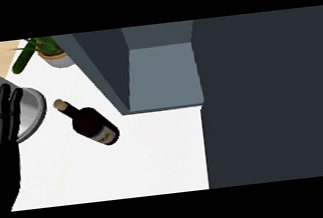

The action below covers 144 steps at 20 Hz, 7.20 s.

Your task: Pick up the wine, place it into the cabinet and close the cabinet

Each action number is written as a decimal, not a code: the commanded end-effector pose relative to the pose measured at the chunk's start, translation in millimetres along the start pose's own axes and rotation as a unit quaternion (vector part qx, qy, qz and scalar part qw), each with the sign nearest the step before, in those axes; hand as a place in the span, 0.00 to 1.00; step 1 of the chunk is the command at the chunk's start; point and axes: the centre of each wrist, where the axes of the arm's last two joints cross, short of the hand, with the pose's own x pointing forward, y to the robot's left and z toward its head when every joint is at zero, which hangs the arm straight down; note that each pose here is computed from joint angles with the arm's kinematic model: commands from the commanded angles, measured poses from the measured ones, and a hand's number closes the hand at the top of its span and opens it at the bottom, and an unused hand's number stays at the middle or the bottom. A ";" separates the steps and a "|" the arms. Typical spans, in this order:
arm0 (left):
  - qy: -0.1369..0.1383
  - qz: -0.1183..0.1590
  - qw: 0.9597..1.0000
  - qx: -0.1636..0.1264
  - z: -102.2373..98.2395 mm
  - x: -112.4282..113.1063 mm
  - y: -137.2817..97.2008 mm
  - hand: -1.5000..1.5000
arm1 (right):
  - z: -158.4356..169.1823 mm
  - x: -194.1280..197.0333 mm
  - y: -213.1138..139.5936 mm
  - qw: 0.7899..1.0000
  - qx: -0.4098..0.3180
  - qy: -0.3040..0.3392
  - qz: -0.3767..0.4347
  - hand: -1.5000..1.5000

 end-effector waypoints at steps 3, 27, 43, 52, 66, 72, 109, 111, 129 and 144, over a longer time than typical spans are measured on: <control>-0.003 0.070 0.992 -0.103 -14.0 -10.1 28.1 0.00 | 12.4 17.7 -7.0 1.000 -0.008 0.016 0.007 0.00; 0.109 0.241 0.942 -0.205 -28.7 66.5 64.0 0.00 | 4.2 121.9 12.4 0.994 0.085 0.060 -0.046 0.00; 0.147 0.228 0.947 -0.171 -58.0 36.2 43.9 0.00 | 5.0 167.2 11.7 0.993 0.088 0.065 -0.046 0.00; 0.148 0.202 0.957 -0.149 -47.8 3.3 26.4 0.00 | -12.5 158.7 12.4 0.994 0.077 0.063 -0.041 0.00; 0.199 0.171 0.954 -0.146 -30.9 -67.9 50.1 0.00 | -20.2 174.9 19.0 0.992 0.095 0.065 -0.047 0.00; 0.213 0.155 0.955 -0.135 -24.9 -95.9 51.3 0.00 | -6.1 181.8 10.1 0.993 0.087 0.059 -0.044 0.00; 0.269 0.209 0.930 -0.135 45.9 -243.7 35.5 0.00 | -13.6 189.0 22.8 0.992 0.100 0.058 -0.051 0.00; 0.265 0.208 0.931 -0.143 49.1 -243.5 30.6 0.00 | -7.3 187.8 12.8 0.994 0.088 0.056 -0.042 0.00; 0.186 0.187 0.939 -0.220 26.4 -250.3 -3.1 1.00 | -19.1 181.1 21.4 0.993 0.084 0.060 -0.053 0.00; 0.075 0.092 0.993 -0.018 38.6 -228.8 -50.5 1.00 | -14.8 181.2 12.4 0.993 0.083 0.073 -0.032 0.00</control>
